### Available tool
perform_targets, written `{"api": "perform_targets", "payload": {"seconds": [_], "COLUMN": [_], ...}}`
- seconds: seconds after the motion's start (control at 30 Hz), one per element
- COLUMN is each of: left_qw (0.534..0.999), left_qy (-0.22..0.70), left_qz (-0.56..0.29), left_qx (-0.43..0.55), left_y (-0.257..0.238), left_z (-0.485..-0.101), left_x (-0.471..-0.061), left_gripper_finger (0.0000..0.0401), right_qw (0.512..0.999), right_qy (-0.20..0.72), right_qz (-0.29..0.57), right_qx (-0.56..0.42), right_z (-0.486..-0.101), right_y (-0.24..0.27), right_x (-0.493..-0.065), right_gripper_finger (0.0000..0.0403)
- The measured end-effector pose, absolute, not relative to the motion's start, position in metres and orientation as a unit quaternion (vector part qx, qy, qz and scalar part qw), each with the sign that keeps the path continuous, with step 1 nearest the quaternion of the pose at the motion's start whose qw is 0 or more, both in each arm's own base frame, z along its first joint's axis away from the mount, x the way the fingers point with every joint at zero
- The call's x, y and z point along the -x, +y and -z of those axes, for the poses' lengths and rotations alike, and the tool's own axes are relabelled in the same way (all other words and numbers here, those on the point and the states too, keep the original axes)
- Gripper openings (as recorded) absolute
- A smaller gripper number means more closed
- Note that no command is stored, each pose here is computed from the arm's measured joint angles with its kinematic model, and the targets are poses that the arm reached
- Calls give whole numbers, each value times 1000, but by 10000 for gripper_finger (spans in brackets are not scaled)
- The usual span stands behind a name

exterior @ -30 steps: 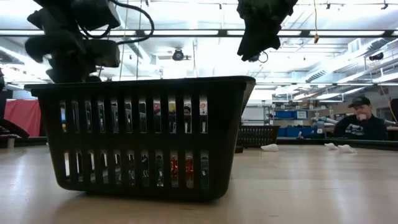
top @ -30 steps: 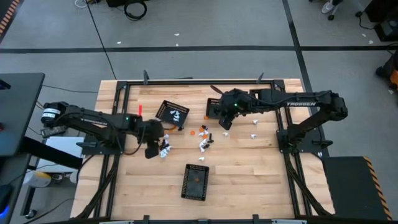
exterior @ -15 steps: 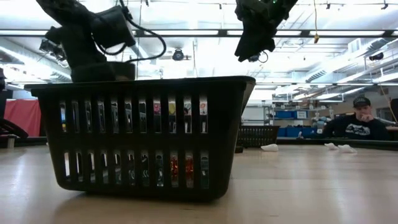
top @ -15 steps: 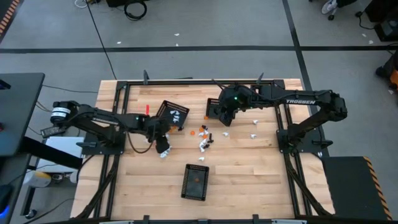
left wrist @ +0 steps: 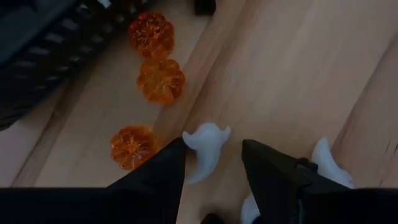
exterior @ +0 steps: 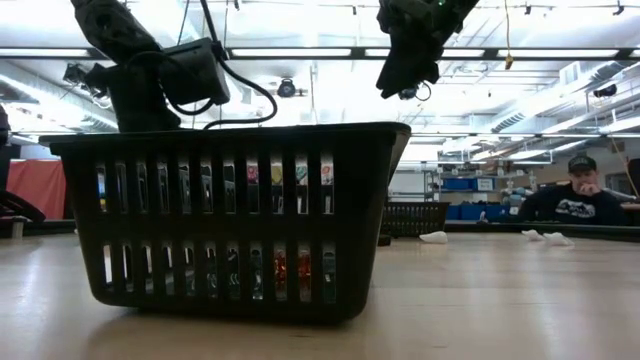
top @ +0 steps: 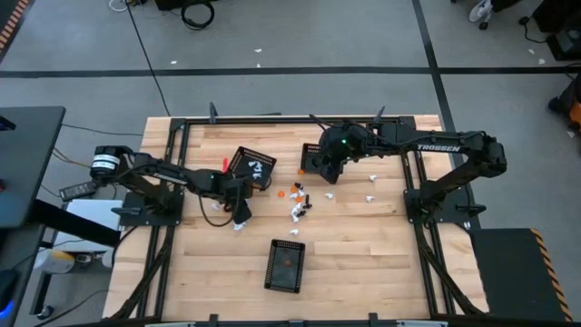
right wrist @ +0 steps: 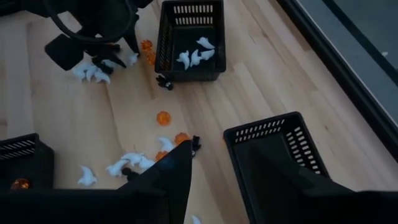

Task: Sort Halloween decoration
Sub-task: Put the white ghost toy into the top left black basket

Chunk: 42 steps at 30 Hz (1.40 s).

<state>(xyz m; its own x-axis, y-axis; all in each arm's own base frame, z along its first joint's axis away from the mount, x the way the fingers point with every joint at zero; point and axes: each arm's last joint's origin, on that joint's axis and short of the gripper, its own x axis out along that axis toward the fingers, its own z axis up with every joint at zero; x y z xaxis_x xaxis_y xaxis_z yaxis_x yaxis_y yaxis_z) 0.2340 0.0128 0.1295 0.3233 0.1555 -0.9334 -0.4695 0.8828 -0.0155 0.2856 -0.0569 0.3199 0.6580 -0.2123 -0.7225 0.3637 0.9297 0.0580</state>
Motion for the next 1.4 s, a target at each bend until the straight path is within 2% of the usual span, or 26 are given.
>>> {"api": "perform_targets", "payload": {"seconds": [0.2,0.47,0.77,1.1,1.4], "left_qw": [801,801,801,790,818], "left_qy": [548,542,542,545,472], "left_qz": [-194,-198,-190,-113,-97], "left_qx": [145,158,167,256,315], "left_y": [13,13,12,19,38], "left_z": [-129,-130,-136,-145,-178], "left_x": [-234,-235,-241,-243,-234], "left_gripper_finger": [165,106,57,52,52], "right_qw": [905,907,909,915,920], "right_qy": [380,376,369,341,314], "right_qz": [159,161,165,187,202], "right_qx": [-102,-103,-104,-112,-116], "right_z": [-320,-321,-322,-336,-349], "right_y": [-57,-58,-61,-72,-78], "right_x": [-286,-286,-287,-272,-257], "right_gripper_finger": [160,160,160,160,160]}}
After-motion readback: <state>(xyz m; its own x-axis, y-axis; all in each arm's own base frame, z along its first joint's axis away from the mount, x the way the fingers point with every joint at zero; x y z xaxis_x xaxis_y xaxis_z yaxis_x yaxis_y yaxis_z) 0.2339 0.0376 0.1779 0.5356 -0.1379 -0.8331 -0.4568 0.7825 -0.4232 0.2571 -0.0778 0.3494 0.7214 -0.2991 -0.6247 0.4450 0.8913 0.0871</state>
